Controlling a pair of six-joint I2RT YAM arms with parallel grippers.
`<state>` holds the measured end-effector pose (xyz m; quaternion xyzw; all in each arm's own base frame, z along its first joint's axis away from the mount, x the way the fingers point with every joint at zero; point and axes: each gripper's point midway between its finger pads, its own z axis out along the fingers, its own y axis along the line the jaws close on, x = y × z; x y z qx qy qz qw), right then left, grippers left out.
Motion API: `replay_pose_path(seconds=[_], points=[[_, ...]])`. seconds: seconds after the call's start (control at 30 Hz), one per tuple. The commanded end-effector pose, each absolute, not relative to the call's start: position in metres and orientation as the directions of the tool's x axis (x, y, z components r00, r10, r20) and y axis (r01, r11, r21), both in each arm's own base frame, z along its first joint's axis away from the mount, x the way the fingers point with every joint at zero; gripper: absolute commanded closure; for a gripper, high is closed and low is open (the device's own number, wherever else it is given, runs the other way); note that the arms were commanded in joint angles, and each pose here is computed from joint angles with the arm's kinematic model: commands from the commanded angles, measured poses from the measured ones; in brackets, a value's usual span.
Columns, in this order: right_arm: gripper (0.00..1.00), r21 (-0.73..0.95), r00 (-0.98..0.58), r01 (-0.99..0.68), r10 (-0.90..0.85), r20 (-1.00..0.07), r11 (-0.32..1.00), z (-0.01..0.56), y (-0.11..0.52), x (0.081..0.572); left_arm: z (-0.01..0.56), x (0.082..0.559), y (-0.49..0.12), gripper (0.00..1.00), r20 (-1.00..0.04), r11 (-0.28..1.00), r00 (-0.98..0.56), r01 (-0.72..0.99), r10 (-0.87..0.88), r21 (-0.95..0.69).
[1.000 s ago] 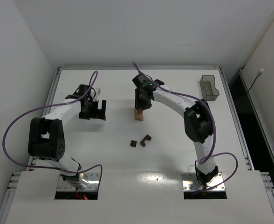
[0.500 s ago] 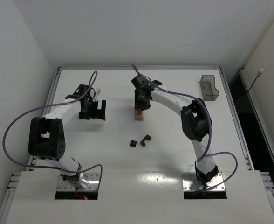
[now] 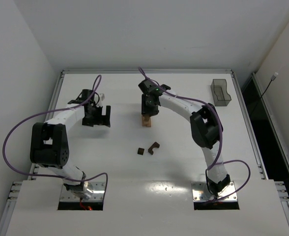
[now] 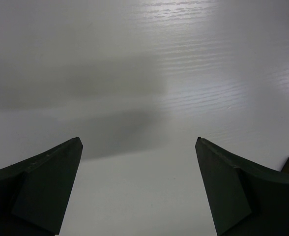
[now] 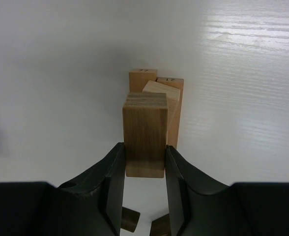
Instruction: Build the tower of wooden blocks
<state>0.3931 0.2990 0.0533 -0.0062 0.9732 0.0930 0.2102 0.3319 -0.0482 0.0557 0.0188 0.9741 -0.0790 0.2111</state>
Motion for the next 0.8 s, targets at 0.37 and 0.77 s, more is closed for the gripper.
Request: replay_pose_path(seconds=[0.37,0.77], points=[[0.37,0.196,-0.875,-0.083,0.023,-0.483,0.977,0.079,0.3,0.405,0.061,0.34,-0.049,0.0,-0.437,0.983,-0.9,0.064,-0.018,-0.172],[0.64,0.109,-0.489,-0.754,-0.442,-0.752,0.648,0.162,0.273,0.33,0.073,0.335,-0.052,0.0,-0.472,0.977,-0.881,0.112,0.014,-0.182]])
